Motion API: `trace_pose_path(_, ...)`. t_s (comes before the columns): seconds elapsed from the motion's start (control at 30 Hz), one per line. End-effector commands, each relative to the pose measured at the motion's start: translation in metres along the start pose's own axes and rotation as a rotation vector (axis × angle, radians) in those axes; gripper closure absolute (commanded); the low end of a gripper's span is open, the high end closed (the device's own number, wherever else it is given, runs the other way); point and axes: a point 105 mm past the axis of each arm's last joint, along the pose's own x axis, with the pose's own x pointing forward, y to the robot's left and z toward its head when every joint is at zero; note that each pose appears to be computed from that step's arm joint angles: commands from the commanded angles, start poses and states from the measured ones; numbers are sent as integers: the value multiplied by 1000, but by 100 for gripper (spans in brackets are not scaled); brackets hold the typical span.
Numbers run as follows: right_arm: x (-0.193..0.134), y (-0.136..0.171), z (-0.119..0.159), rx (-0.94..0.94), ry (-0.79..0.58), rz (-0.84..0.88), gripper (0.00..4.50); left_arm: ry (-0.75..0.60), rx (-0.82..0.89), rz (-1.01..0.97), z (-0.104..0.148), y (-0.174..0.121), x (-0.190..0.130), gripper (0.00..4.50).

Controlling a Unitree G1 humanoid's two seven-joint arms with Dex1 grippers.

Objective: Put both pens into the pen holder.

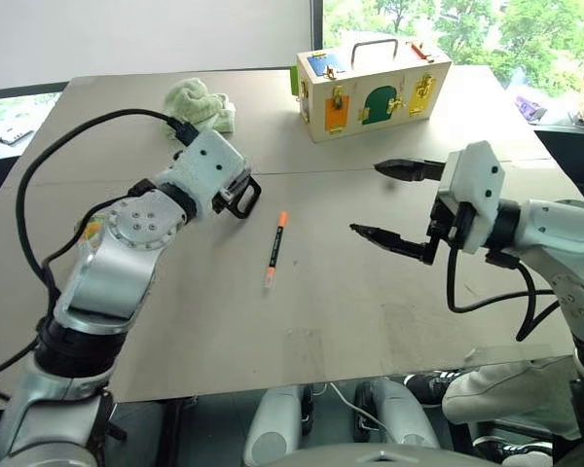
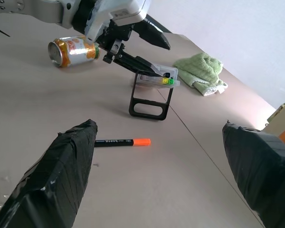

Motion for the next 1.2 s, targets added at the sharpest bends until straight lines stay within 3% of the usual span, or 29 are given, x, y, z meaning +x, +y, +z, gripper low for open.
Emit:
trace_pose_path(0.03,-6,-1,11,-44,-34,-20,0,-4,-342,-246,36,-23,-12,37)
trace_pose_path(0.1,-6,-2,10,-41,-34,-26,0,55,-480,-398,44,-40,-17,37)
trace_pose_path(0.13,-6,-2,10,-40,-33,-28,0,152,-464,-418,34,-42,-16,37)
trace_pose_path(0.2,-7,-4,8,-40,-28,-40,0,286,-388,-363,24,-36,-8,37)
trace_pose_path(0.37,-13,-4,6,-36,-10,-67,0,519,-477,-247,2,-36,31,37)
trace_pose_path(0.63,-24,2,-7,-22,51,-63,0,788,-573,-251,-19,-65,62,37)
trace_pose_path(1.03,-33,8,-13,-26,104,-110,0,1029,-587,-230,-49,-101,74,37)
trace_pose_path(1.07,-34,9,-13,-26,108,-113,0,1029,-581,-221,-49,-100,75,37)
trace_pose_path(1.1,-34,9,-13,-27,111,-116,0,1016,-568,-210,-48,-98,77,93)
trace_pose_path(1.2,-37,9,-13,-25,118,-128,0,927,-490,-212,-32,-91,81,93)
